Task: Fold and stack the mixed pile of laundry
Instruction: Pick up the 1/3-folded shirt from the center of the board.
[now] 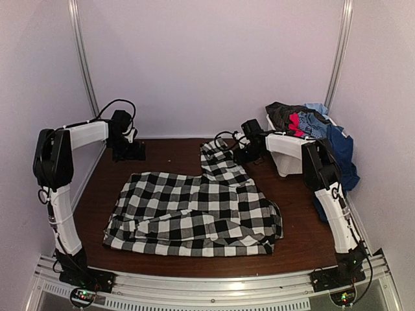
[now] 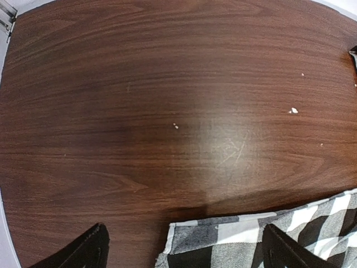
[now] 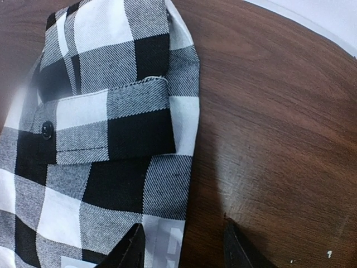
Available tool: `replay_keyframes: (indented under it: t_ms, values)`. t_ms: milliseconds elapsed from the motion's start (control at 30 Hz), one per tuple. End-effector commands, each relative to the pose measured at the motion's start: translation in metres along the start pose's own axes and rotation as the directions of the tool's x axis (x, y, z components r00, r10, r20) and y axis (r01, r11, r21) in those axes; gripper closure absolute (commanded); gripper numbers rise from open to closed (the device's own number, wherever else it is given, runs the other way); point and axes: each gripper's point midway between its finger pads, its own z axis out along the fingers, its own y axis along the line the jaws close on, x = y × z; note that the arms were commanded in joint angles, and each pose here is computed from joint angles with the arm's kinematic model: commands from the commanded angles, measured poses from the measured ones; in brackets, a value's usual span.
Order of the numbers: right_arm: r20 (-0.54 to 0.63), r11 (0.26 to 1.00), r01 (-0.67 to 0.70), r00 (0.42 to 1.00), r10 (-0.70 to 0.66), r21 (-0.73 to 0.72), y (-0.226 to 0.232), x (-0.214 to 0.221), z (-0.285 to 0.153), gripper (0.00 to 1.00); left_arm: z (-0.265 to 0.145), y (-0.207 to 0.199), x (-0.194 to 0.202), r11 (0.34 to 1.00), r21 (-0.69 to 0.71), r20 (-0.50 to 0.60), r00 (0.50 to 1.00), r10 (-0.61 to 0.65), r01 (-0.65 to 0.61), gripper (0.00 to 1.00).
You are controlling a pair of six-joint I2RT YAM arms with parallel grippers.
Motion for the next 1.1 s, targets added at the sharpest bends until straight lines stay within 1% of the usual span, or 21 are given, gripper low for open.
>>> replay_keyframes:
  t_ms: [0,100,167,200,333,367,433,500,633,667,700,800,867,933,1000,1067]
  values:
    - [-0.152,0.987,0.122,0.983,-0.104,0.109,-0.001,0.043,0.02,0.52,-0.001,0.012,-0.014,1.0,-0.004,0.017,1.0,-0.008,0.008,0.03]
    - [-0.208,0.979,0.147,0.971,-0.116,0.142,-0.007,0.059,0.027,0.54,-0.002,0.018,-0.018,1.0,-0.011,0.014,1.0,-0.007,0.008,0.03]
    - [-0.24,0.976,0.167,0.962,-0.13,0.14,-0.006,0.07,0.032,0.56,-0.001,0.028,-0.018,0.999,-0.047,0.009,1.0,-0.007,0.007,0.03]
    - [-0.252,0.974,0.179,0.957,-0.14,0.137,-0.004,0.075,0.033,0.59,0.0,0.031,-0.018,0.999,-0.053,0.007,1.0,-0.009,0.009,0.03]
    - [-0.267,0.974,0.184,0.953,-0.144,0.132,-0.002,0.08,0.032,0.84,0.006,0.04,-0.014,0.999,-0.046,-0.011,1.0,-0.01,0.01,0.04]
    - [-0.266,0.976,0.182,0.953,-0.145,0.121,0.0,0.079,0.031,0.89,0.008,0.042,-0.013,0.999,-0.048,-0.017,1.0,-0.001,0.001,0.04]
    - [-0.244,0.986,0.147,0.962,-0.125,0.074,0.005,0.072,0.026,1.0,0.012,0.035,-0.011,1.0,-0.006,-0.031,0.999,0.027,-0.027,0.07]
    - [-0.188,0.993,0.105,0.978,-0.095,0.047,0.008,0.054,0.015,1.0,0.014,0.03,-0.01,0.998,0.023,-0.032,0.998,0.062,-0.061,0.1]
    - [-0.04,0.998,0.07,0.997,-0.07,-0.005,0.017,0.006,-0.018,1.0,0.025,0.022,-0.003,0.983,0.084,-0.048,0.985,0.165,-0.161,0.23]
    - [-0.015,0.998,0.056,0.998,-0.056,-0.018,0.02,-0.003,-0.025,1.0,0.027,0.022,0.0,0.981,0.091,-0.063,0.983,0.175,-0.169,0.27]
    - [0.007,0.999,0.039,0.999,-0.039,-0.025,0.021,-0.012,-0.031,1.0,0.03,0.021,0.003,0.973,0.106,-0.072,0.975,0.211,-0.203,0.32]
    - [0.049,0.998,0.03,0.998,-0.027,-0.057,0.026,-0.03,-0.044,1.0,0.033,0.014,0.013,0.953,0.171,-0.092,0.959,0.266,-0.248,0.38]
    - [0.06,0.997,0.019,0.998,-0.015,-0.074,0.027,-0.034,-0.047,1.0,0.036,0.006,0.02,0.938,0.234,-0.097,0.954,0.285,-0.257,0.39]
    - [0.063,0.997,0.01,0.998,-0.005,-0.081,0.027,-0.036,-0.048,1.0,0.04,-0.001,0.028,0.923,0.281,-0.109,0.947,0.303,-0.263,0.35]
    - [0.063,0.997,0.01,0.998,-0.005,-0.08,0.027,-0.036,-0.048,1.0,0.046,-0.003,0.038,0.917,0.306,-0.129,0.943,0.306,-0.255,0.31]
    - [0.059,0.997,0.006,0.998,-0.001,-0.076,0.024,-0.034,-0.047,1.0,0.053,-0.004,0.045,0.915,0.321,-0.151,0.941,0.304,-0.245,0.31]
